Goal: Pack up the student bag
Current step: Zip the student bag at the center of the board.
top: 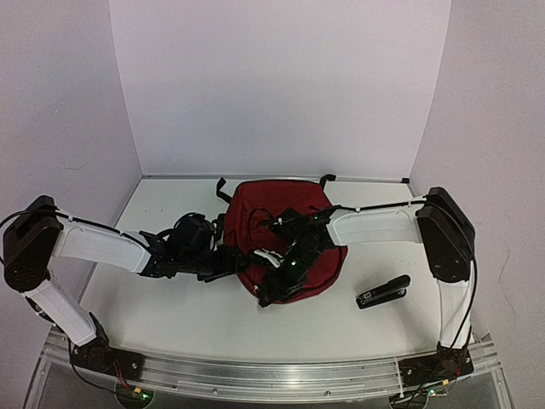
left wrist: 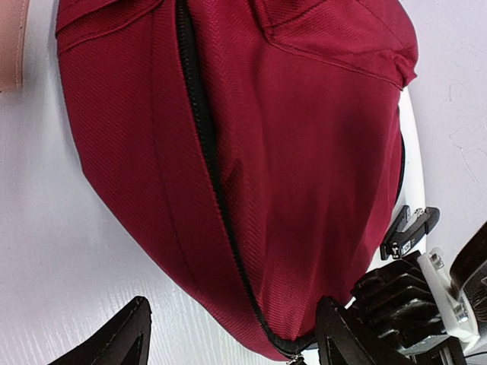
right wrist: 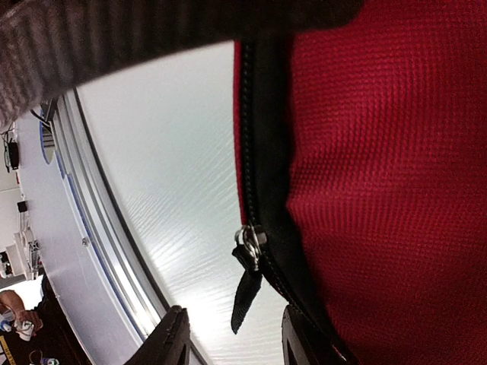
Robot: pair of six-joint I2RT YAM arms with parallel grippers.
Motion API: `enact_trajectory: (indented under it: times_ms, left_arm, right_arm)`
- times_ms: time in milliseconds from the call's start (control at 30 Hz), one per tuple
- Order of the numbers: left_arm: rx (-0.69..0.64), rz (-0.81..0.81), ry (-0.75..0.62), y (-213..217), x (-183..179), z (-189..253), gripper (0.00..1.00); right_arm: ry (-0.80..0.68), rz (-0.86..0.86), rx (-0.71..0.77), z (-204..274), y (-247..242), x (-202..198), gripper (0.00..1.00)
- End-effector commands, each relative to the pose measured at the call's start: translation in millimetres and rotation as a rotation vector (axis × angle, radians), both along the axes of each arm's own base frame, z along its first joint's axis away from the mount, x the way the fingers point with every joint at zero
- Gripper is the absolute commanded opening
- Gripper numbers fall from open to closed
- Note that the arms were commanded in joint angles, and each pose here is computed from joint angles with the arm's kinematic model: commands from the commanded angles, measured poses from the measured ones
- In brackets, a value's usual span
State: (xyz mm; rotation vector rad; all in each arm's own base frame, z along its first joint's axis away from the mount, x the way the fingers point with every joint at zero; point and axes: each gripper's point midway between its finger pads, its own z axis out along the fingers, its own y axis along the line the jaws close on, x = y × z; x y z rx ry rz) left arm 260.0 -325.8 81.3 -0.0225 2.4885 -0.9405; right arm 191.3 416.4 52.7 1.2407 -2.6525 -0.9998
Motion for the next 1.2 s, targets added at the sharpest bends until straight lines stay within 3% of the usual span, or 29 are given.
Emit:
enact_trajectory:
  times_ms: [0,267,467,867,967,1100,1167]
  left_arm:
    - [-0.064,0.013,-0.040,-7,6,20,0.74]
    - [-0.079,0.032,-0.030,-7,7,16,0.73]
    - [-0.087,0.065,-0.043,0,8,20,0.74]
    - [-0.104,0.083,-0.032,1,7,18,0.74]
    - [-0.108,0.087,-0.022,0,7,15,0.75]
    - [-0.119,0.089,-0.020,-1,8,14,0.76]
    - [-0.125,0.073,-0.026,-6,9,16,0.76]
  right_arm:
    - [-0.034,-0.025,-0.013,-10,7,9,0.41]
    - [-0.067,-0.037,-0.003,-5,14,7,0.34]
    - [-0.164,-0.089,0.018,1,10,16,0.34]
    - [-0.181,-0.093,0.040,-5,17,17,0.30]
    - [-0.184,-0.092,0.053,-3,19,17,0.24]
    - [-0.197,-0.084,0.061,1,17,17,0.02]
    - [-0.215,-0.082,0.062,5,14,17,0.00]
